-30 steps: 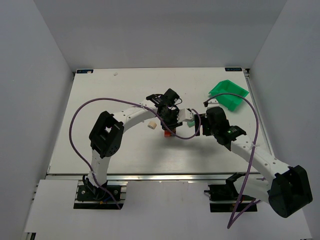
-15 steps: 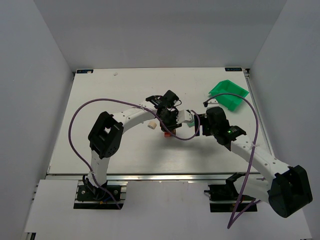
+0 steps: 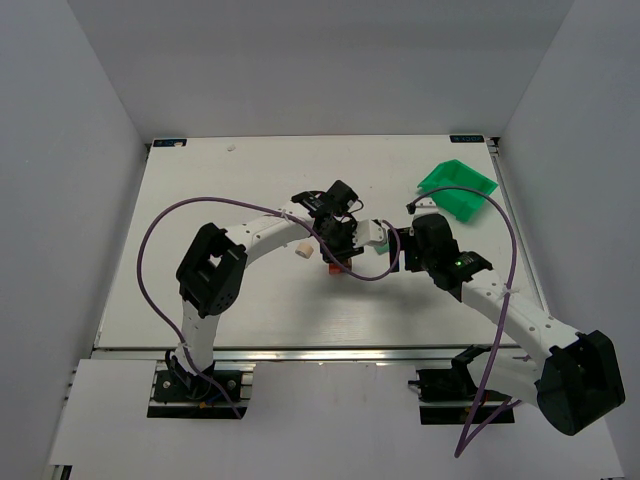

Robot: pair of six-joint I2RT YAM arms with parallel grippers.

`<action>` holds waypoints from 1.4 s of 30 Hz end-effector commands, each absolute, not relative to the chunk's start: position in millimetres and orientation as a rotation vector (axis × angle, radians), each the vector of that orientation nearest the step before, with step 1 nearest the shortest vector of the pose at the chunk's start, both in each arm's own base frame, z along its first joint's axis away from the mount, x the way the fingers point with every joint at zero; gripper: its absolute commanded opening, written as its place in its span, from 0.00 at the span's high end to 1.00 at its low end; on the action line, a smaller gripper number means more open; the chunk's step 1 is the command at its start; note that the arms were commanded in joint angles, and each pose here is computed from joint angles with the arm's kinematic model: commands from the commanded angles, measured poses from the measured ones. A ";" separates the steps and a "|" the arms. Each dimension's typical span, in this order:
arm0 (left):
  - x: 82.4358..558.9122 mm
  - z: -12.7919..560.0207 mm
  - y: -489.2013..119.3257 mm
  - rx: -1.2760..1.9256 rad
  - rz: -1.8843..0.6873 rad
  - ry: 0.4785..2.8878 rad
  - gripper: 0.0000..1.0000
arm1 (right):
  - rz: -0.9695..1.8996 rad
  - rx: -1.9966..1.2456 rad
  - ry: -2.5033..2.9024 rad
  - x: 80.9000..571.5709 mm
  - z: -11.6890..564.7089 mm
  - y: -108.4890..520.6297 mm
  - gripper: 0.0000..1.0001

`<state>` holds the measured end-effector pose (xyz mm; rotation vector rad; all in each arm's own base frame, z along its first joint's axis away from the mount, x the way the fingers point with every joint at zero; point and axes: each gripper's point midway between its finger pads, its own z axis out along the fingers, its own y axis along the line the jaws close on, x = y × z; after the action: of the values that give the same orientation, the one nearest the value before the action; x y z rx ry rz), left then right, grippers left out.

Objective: Build the wood block tower

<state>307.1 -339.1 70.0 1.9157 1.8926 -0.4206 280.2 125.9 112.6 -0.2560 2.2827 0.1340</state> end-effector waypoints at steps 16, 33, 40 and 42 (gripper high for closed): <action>300.8 99.2 -344.5 1.905 -0.450 1.807 0.79 | 0.143 -0.241 2.259 285.2 115.3 126.0 0.11; 302.8 107.6 -344.8 1.876 -0.436 1.780 0.37 | 0.143 -0.235 2.267 285.0 113.6 126.0 0.11; 308.7 124.6 -351.4 1.834 -0.435 1.727 0.27 | 0.144 -0.229 2.256 285.9 116.4 125.3 0.11; 310.0 134.1 -352.8 1.819 -0.433 1.708 0.11 | 0.151 -0.247 2.251 286.4 117.2 127.1 0.11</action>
<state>309.1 -342.2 85.0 1.8893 1.8249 -0.4119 280.6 124.9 112.6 -0.2480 2.2844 0.1364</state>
